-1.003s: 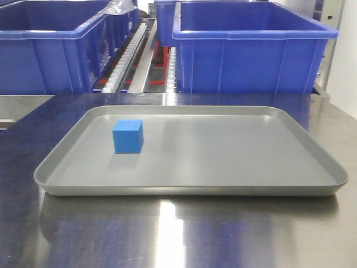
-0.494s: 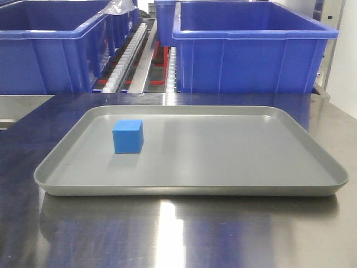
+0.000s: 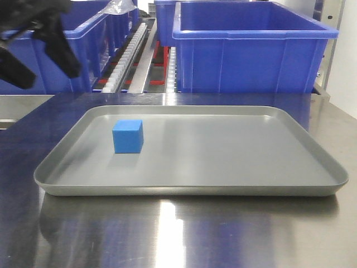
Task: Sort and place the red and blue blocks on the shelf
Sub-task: 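Move the left gripper down over the blue cube, then close the left gripper on the blue cube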
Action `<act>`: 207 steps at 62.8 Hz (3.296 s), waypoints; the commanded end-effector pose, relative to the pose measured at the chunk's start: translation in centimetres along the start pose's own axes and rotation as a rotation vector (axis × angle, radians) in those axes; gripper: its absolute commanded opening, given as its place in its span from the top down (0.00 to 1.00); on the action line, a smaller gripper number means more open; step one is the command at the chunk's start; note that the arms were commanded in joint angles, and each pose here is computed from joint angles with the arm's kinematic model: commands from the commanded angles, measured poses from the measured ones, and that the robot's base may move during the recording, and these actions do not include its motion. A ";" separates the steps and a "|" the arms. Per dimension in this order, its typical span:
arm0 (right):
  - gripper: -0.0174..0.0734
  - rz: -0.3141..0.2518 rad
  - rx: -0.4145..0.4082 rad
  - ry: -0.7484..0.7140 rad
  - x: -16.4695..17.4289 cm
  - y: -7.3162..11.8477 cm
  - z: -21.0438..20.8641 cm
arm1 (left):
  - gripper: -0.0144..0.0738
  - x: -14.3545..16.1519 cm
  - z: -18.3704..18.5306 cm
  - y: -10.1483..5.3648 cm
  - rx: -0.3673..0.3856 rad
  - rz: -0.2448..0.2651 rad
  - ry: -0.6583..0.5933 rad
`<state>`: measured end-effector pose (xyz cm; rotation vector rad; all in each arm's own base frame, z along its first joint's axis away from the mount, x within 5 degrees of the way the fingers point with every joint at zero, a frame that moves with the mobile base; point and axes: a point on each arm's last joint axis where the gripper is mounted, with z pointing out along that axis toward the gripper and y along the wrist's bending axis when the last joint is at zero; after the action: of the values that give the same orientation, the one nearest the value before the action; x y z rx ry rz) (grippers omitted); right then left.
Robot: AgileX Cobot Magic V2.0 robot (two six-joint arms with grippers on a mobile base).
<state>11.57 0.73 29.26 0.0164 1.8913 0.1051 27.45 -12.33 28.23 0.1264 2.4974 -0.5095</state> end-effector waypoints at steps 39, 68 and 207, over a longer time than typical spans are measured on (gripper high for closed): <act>0.75 -0.012 0.005 -0.116 -1.7 0.0 -0.4 | 0.26 -1.6 1.9 -4.2 0.089 -0.015 -0.032; 0.75 -0.012 0.005 -0.116 -1.7 0.0 -0.4 | 0.27 -2.2 3.9 -5.9 0.056 0.039 -0.012; 0.75 -0.012 0.005 -0.116 -1.7 0.0 -0.4 | 0.27 -1.0 9.3 -7.1 -0.053 0.075 0.085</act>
<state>11.57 0.73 29.26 0.0164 1.8913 0.1051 31.68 -22.07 21.17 0.2360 2.6759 -0.3472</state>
